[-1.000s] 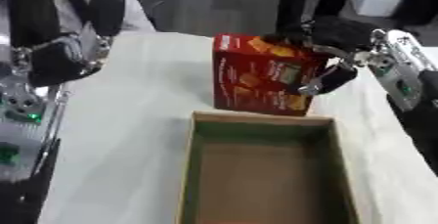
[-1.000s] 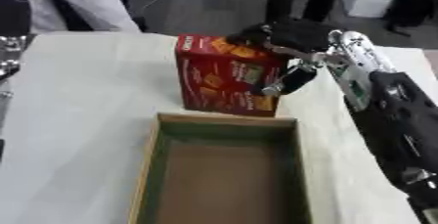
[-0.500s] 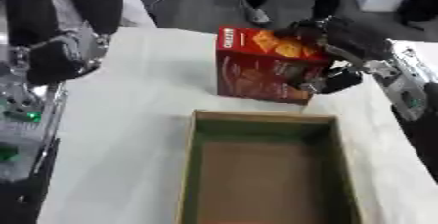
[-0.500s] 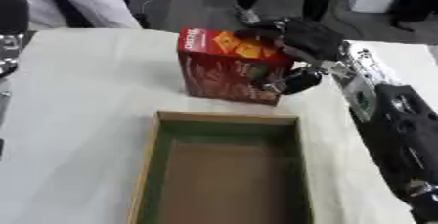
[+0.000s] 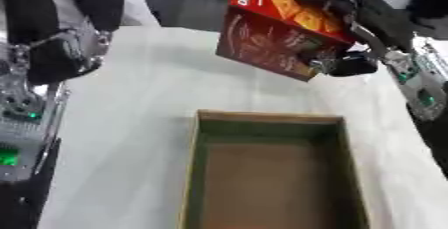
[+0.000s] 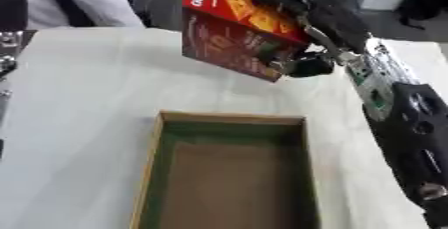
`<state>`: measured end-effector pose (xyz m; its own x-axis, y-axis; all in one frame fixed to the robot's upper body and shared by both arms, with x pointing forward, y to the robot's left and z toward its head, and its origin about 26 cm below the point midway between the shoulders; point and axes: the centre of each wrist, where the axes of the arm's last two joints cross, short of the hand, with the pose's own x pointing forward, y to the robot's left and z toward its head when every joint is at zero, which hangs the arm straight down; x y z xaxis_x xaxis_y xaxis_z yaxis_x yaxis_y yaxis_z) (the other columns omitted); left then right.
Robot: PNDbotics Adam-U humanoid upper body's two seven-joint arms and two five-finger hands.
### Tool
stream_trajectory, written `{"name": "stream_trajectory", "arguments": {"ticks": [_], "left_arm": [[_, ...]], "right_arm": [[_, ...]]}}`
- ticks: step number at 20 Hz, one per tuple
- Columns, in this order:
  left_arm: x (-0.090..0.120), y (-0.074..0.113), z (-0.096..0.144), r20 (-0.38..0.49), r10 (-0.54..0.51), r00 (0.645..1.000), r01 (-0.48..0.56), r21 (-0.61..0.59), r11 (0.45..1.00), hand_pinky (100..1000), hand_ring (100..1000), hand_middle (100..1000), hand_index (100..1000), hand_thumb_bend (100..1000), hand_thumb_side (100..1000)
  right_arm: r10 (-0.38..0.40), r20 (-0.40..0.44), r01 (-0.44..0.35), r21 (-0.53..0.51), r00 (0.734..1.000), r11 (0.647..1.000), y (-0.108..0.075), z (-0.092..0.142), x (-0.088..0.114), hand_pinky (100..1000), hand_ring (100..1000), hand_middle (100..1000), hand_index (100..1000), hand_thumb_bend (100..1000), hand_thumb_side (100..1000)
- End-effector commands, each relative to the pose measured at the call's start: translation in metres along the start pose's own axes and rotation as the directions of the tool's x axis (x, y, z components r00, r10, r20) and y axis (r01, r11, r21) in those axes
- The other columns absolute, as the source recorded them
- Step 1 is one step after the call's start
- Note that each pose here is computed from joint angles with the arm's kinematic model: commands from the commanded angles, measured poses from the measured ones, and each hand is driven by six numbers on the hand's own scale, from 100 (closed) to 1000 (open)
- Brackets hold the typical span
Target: Pick up objects on the table and place them in the box.
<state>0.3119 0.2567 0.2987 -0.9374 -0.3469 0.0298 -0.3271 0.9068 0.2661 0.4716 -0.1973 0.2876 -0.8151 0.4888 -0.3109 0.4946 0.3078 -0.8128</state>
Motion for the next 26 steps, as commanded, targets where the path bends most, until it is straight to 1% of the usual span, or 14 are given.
{"name": "stream_trajectory", "arguments": {"ticks": [1, 4, 7, 8, 9, 10, 14, 15, 16, 21, 23, 26], "left_arm": [[0.003, 0.005, -0.006, 0.020, -0.012, 1.000, 0.012, 0.006, 1.000, 795, 801, 856, 856, 367, 545], [0.003, 0.006, -0.005, 0.015, -0.015, 1.000, 0.015, 0.005, 1.000, 796, 801, 856, 856, 366, 545], [0.002, 0.006, -0.004, 0.011, -0.017, 1.000, 0.017, 0.003, 1.000, 795, 801, 856, 856, 366, 546], [0.002, 0.006, -0.004, 0.010, -0.018, 1.000, 0.018, 0.003, 1.000, 795, 801, 856, 856, 367, 546], [0.002, 0.007, -0.004, 0.008, -0.019, 1.000, 0.019, 0.002, 1.000, 795, 801, 856, 856, 369, 542], [0.002, 0.007, -0.004, 0.006, -0.020, 1.000, 0.020, 0.001, 1.000, 795, 801, 856, 856, 365, 547], [0.002, 0.007, -0.002, -0.006, -0.023, 1.000, 0.023, -0.004, 1.000, 795, 800, 856, 855, 361, 550], [0.002, 0.007, -0.002, -0.008, -0.023, 1.000, 0.023, -0.004, 1.000, 795, 800, 856, 855, 360, 551], [0.002, 0.007, -0.002, -0.008, -0.021, 1.000, 0.021, -0.004, 1.000, 795, 800, 856, 855, 361, 551], [0.002, 0.007, -0.004, -0.007, -0.016, 1.000, 0.016, -0.007, 1.000, 795, 800, 857, 855, 362, 551], [0.002, 0.007, -0.004, -0.006, -0.015, 1.000, 0.015, -0.008, 1.000, 795, 800, 857, 855, 362, 551], [0.002, 0.007, -0.004, -0.007, -0.014, 1.000, 0.014, -0.009, 1.000, 795, 800, 857, 855, 362, 551]], "right_arm": [[0.049, 0.031, -0.047, -0.062, 0.998, 0.997, -0.032, -0.008, -0.007, 100, 259, 442, 559, 218, 100], [0.046, 0.064, -0.040, -0.094, 0.997, 0.995, -0.048, -0.008, -0.008, 100, 258, 441, 558, 223, 100], [0.033, 0.099, -0.021, -0.125, 0.995, 0.992, -0.065, -0.009, -0.004, 100, 263, 442, 558, 220, 100], [0.032, 0.110, -0.018, -0.134, 0.993, 0.991, -0.070, -0.011, -0.001, 100, 264, 442, 557, 218, 100], [0.029, 0.117, -0.012, -0.140, 0.993, 0.990, -0.075, -0.012, 0.001, 100, 264, 442, 556, 191, 100], [0.025, 0.127, -0.006, -0.148, 0.992, 0.989, -0.080, -0.014, 0.005, 100, 265, 442, 555, 218, 100], [0.005, 0.160, 0.018, -0.140, 0.987, 0.990, -0.094, -0.018, 0.017, 100, 267, 443, 552, 231, 100], [0.000, 0.170, 0.023, -0.136, 0.986, 0.991, -0.097, -0.018, 0.021, 100, 267, 443, 551, 283, 100], [-0.004, 0.183, 0.028, -0.130, 0.983, 0.991, -0.100, -0.017, 0.026, 100, 267, 444, 551, 235, 100], [-0.038, 0.251, 0.067, -0.106, 0.967, 0.992, -0.112, -0.013, 0.049, 100, 266, 447, 552, 247, 100], [-0.062, 0.270, 0.089, -0.086, 0.961, 0.992, -0.114, -0.012, 0.058, 100, 266, 447, 552, 250, 100], [-0.107, 0.306, 0.122, -0.029, 0.946, 0.992, -0.112, -0.009, 0.069, 100, 267, 450, 554, 254, 100]]}}
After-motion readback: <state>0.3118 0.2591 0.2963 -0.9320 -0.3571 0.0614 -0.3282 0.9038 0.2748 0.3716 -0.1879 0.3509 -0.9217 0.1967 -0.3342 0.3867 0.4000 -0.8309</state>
